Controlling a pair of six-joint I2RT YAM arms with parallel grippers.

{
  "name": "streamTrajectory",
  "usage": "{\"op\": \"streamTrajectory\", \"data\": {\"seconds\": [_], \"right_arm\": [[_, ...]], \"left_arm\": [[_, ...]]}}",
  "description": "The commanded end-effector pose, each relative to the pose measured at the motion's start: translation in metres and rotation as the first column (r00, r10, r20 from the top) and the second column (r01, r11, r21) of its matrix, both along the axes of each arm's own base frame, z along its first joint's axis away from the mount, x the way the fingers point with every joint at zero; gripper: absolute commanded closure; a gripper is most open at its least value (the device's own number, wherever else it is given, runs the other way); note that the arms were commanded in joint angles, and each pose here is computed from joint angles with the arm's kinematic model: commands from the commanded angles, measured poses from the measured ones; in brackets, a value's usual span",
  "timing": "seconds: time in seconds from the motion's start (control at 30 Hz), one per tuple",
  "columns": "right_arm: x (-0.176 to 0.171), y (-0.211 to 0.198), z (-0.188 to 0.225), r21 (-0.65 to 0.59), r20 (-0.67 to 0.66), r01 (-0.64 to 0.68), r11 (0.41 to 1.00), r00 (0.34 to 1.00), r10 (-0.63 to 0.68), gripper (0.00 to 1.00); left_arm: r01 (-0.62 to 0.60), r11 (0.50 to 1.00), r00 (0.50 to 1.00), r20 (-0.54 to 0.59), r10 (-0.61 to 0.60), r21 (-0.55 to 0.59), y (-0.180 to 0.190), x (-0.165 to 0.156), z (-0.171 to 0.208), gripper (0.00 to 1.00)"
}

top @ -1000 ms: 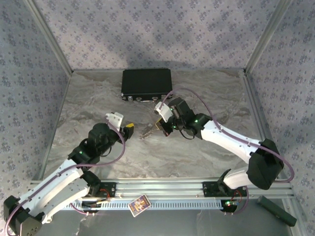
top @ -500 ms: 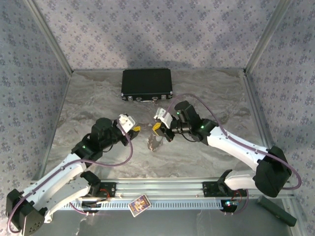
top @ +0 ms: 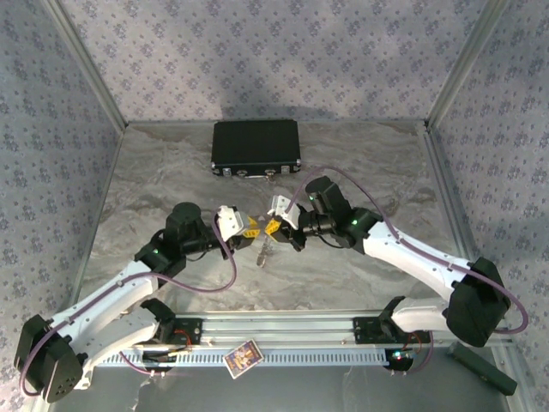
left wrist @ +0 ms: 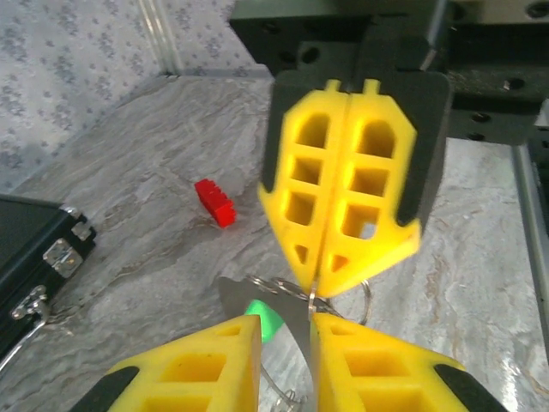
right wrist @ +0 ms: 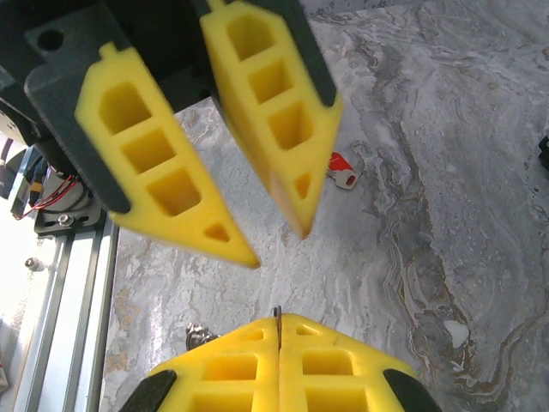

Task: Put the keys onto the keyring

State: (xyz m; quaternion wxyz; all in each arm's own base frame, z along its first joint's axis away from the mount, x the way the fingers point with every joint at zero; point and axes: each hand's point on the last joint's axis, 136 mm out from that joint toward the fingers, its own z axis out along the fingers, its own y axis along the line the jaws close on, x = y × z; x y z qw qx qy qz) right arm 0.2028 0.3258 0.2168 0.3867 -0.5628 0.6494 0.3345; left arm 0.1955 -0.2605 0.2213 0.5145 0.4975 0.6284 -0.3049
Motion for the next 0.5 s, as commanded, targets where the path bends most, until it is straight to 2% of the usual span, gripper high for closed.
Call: {"op": "streamTrajectory", "data": {"seconds": [0.0, 0.47], "right_arm": [[-0.002, 0.006, 0.015, 0.019, 0.032, -0.035, 0.999, 0.999, 0.035, 1.0], [-0.011, 0.012, 0.013, -0.005, 0.035, -0.076, 0.997, 0.996, 0.076, 1.0]], "left_arm": [[0.101, 0.995, 0.995, 0.021, -0.101, 0.005, -0.008, -0.014, -0.004, 0.78], [0.094, 0.995, 0.995, 0.02, -0.095, 0.044, -0.017, -0.006, -0.021, 0.78]]}}
